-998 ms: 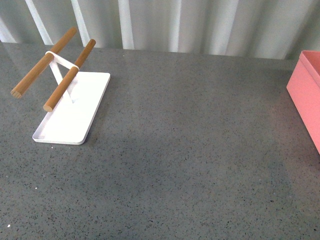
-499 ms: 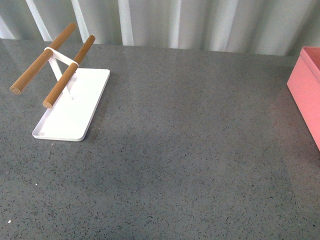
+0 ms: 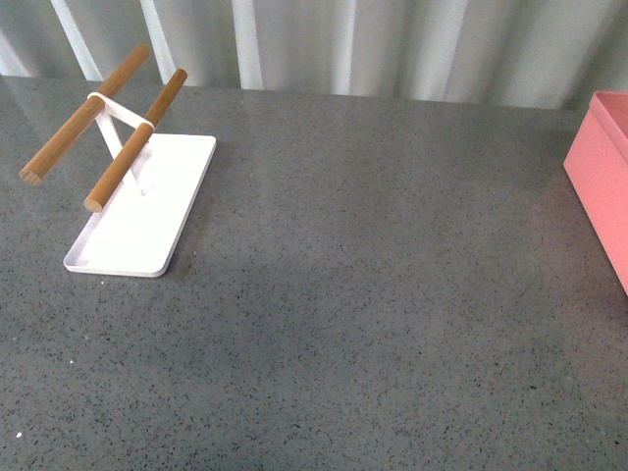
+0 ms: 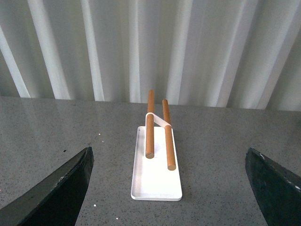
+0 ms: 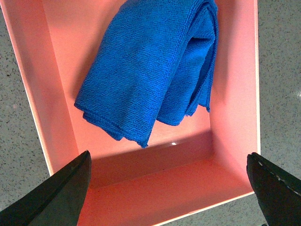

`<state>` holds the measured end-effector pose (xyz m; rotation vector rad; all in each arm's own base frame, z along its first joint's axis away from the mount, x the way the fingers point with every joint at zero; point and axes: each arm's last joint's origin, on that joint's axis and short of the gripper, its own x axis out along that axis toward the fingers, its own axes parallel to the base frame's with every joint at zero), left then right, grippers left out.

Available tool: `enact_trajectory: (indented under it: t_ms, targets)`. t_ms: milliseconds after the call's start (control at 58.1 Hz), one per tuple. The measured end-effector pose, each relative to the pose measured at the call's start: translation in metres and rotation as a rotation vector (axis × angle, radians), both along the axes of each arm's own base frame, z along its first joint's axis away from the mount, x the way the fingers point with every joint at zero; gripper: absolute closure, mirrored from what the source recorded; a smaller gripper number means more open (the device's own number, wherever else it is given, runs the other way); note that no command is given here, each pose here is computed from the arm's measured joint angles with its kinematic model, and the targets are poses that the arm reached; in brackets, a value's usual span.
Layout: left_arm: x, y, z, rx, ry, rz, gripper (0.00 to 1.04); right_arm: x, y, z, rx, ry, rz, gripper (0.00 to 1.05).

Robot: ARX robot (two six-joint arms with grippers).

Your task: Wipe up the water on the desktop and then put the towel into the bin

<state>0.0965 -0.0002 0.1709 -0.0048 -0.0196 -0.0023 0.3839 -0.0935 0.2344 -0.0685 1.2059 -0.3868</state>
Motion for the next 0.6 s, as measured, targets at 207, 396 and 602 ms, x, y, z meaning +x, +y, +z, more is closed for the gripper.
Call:
enact_trajectory:
  t_ms: [207,396,602]
  targets:
    - [0.000,0.000,0.000,0.000,0.000,0.000,0.07,-0.006,0.004,-0.014,0.194,-0.359,0.114,0.20]
    - [0.000,0.000,0.000,0.000,0.000,0.000,0.07,-0.056,0.034,-0.037,0.141,-0.952,0.339,0.50]
    - [0.000,0.000,0.000,0.000,0.000,0.000,0.07,-0.106,0.057,-0.025,0.049,-1.227,0.407,0.84]
